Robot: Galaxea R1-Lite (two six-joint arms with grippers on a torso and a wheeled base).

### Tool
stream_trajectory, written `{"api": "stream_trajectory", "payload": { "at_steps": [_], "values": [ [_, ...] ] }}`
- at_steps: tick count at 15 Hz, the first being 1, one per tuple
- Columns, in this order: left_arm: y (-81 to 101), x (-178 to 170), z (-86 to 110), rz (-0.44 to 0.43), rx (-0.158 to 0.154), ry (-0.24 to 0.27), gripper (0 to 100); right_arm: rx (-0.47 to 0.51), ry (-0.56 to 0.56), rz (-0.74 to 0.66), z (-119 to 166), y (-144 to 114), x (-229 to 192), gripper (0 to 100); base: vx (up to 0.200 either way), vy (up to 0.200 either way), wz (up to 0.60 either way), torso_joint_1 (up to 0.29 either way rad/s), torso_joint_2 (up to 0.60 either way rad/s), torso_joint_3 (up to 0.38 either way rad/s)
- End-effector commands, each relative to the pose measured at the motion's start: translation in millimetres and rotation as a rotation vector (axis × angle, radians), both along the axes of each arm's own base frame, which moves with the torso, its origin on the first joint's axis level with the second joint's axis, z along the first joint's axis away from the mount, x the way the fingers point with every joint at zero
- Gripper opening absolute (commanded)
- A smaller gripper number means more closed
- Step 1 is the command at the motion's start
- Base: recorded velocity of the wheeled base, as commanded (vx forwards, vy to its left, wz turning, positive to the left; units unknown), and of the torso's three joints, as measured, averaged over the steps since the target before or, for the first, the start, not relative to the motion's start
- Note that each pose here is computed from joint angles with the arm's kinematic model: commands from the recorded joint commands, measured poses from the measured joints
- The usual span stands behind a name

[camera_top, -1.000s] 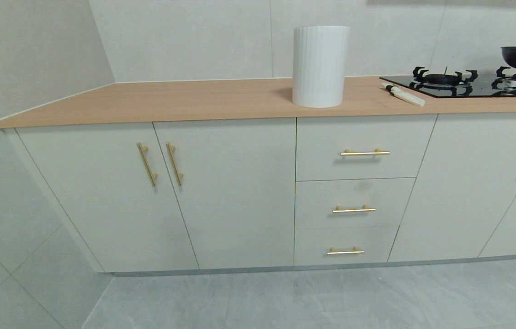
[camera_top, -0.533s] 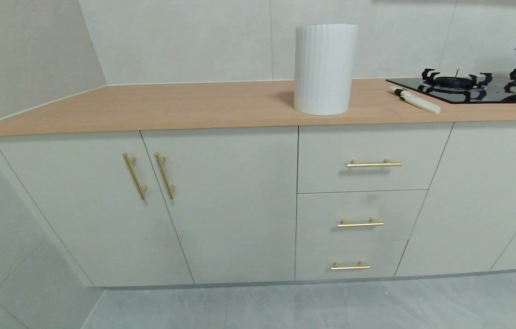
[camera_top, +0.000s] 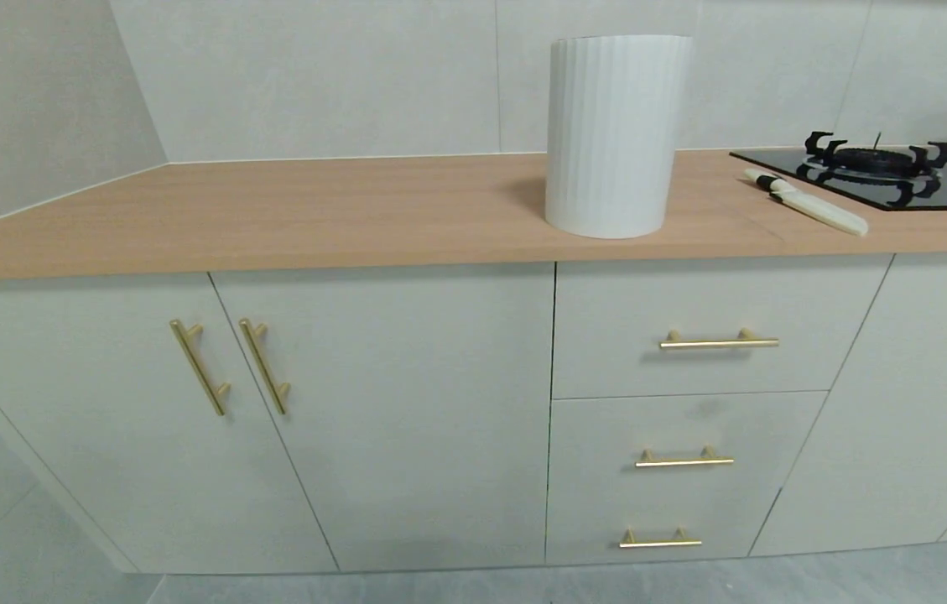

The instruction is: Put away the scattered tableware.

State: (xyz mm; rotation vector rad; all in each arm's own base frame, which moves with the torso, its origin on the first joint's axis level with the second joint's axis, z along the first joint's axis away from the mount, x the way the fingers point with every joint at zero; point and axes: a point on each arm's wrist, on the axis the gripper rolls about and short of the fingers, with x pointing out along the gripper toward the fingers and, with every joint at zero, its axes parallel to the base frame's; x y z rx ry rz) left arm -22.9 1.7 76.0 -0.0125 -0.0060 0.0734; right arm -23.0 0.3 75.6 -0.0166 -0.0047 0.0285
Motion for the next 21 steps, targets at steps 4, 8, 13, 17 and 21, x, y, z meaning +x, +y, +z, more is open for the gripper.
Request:
{"api": "stream_trajectory", "payload": {
  "at_steps": [4, 8, 13, 17, 21],
  "values": [
    [0.0, 0.1, 0.1, 0.000, -0.001, 0.001, 100, 0.000, 0.003, 0.001, 0.0, 0.0, 0.2, 100, 0.200, 0.000, 0.00, 0.002, 0.00, 0.004],
    [0.0, 0.1, 0.1, 0.000, 0.000, 0.001, 100, 0.000, 0.003, 0.001, 0.0, 0.0, 0.2, 100, 0.200, 0.000, 0.00, 0.002, 0.00, 0.004],
    [0.0, 0.1, 0.1, 0.000, -0.001, 0.001, 100, 0.000, 0.003, 0.001, 0.0, 0.0, 0.2, 100, 0.040, 0.000, 0.00, 0.000, 0.00, 0.000],
    [0.0, 0.1, 0.1, 0.000, -0.001, 0.001, 100, 0.000, 0.003, 0.001, 0.0, 0.0, 0.2, 100, 0.000, 0.000, 0.00, 0.000, 0.00, 0.000],
    [0.0, 0.1, 0.1, 0.000, -0.001, 0.001, 100, 0.000, 0.003, 0.001, 0.0, 0.0, 0.2, 100, 0.000, -0.150, 0.00, 0.002, 0.00, 0.005]
  ]
}}
